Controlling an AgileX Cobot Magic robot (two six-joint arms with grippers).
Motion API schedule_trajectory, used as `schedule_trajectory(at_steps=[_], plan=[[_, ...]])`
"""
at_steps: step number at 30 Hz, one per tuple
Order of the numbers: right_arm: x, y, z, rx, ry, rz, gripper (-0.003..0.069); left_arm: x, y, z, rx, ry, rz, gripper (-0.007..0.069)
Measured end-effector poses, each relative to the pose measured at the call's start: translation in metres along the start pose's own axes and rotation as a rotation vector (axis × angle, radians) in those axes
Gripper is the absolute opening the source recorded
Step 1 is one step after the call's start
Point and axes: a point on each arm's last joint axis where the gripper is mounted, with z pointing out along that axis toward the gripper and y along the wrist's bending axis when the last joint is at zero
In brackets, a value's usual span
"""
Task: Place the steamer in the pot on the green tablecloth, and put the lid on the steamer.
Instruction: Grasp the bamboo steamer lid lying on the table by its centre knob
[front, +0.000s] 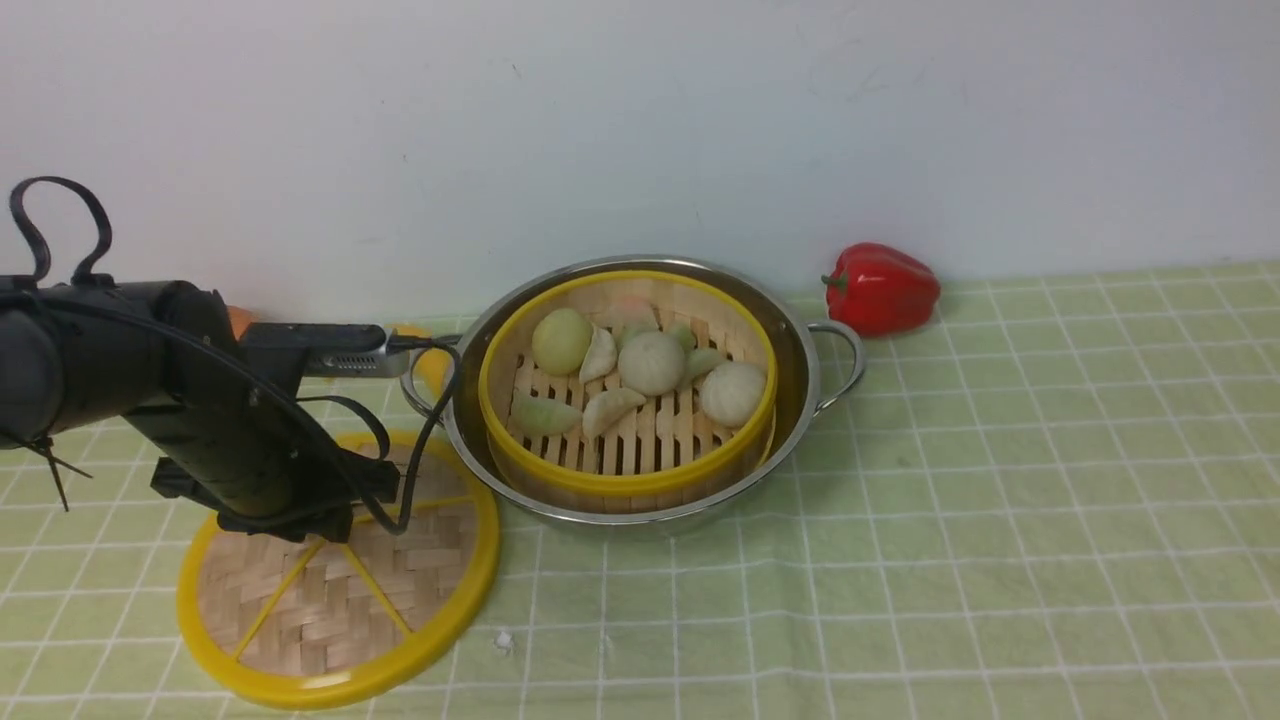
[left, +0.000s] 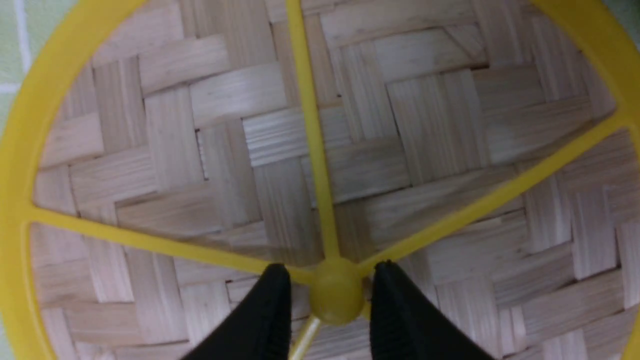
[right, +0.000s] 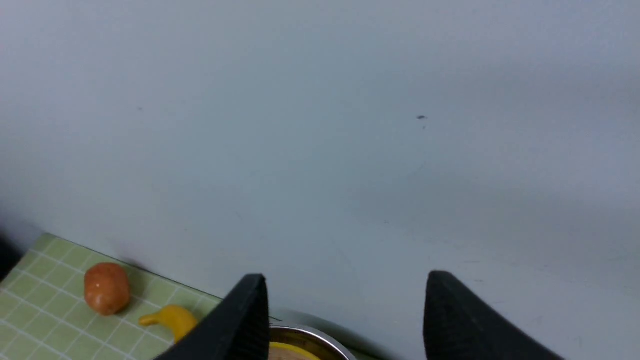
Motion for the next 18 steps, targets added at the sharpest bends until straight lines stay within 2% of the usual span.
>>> schedule_trajectory(at_steps=[4, 12, 15, 16, 18], plan=[[-0.007, 0.007, -0.022, -0.014, -0.039, -0.007, 0.0418, -0.001, -0.001, 0.001, 0.006, -0.012, -0.008, 0.0123], [-0.02, 0.024, -0.097, -0.026, -0.154, -0.034, 0.0418, -0.006, -0.001, -0.009, 0.004, 0.033, 0.0, 0.0122], [-0.011, 0.025, -0.125, 0.01, -0.145, -0.058, 0.0419, -0.015, 0.001, -0.028, -0.016, 0.059, 0.021, 0.0122], [0.002, 0.021, -0.133, 0.061, -0.098, -0.077, 0.0419, -0.024, 0.003, -0.053, -0.035, 0.05, 0.034, 0.0122], [0.011, 0.019, -0.144, 0.094, -0.081, -0.091, 0.0419, -0.029, 0.004, -0.07, -0.053, 0.042, 0.045, 0.0122]])
